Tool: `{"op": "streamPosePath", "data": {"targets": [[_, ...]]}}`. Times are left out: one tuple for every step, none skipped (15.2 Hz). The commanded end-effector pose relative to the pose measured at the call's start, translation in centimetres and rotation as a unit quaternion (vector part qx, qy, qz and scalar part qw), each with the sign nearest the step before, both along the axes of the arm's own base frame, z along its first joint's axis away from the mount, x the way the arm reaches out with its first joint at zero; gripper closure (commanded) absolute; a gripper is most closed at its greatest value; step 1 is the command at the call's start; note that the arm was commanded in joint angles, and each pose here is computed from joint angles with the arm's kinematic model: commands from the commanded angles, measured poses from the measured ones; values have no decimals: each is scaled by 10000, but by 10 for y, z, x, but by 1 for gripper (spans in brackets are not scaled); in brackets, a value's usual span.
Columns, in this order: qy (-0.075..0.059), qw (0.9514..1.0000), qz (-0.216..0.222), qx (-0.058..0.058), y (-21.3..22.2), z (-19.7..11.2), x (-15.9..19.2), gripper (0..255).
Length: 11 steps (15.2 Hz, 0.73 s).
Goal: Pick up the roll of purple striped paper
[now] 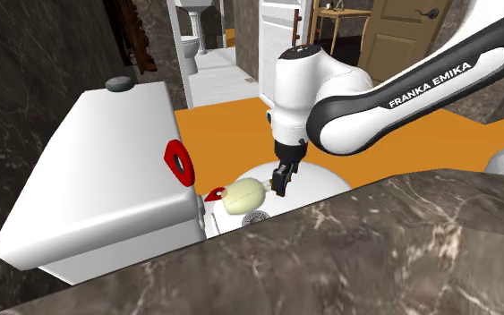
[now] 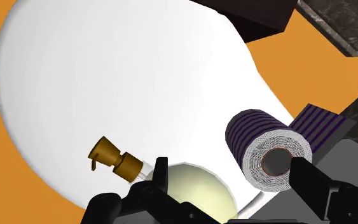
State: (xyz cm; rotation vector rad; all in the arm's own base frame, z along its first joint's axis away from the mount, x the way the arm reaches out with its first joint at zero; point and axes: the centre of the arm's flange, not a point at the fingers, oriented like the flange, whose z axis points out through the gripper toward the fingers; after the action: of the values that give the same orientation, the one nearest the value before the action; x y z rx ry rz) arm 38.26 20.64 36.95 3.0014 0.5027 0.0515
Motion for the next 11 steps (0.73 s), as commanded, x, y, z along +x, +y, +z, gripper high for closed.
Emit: {"op": "streamPosePath", "data": {"targets": [[41,9999,100,-24,19,-21,0,0],[62,9999,148,-38,27,-31,1,0],[82,9998,197,-53,36,-42,1,0],[103,9996,245,-68,45,-52,2,0],[124,9995,294,-82,53,-62,2,0],[145,9993,342,-97,62,-73,2,0],[165,9990,390,-112,71,-83,2,0],[186,9988,439,-126,79,-93,2,0],[188,9988,442,-127,80,-94,2,0],[188,9988,442,-127,80,-99,2,0],[188,9988,442,-127,80,-105,2,0]]}}
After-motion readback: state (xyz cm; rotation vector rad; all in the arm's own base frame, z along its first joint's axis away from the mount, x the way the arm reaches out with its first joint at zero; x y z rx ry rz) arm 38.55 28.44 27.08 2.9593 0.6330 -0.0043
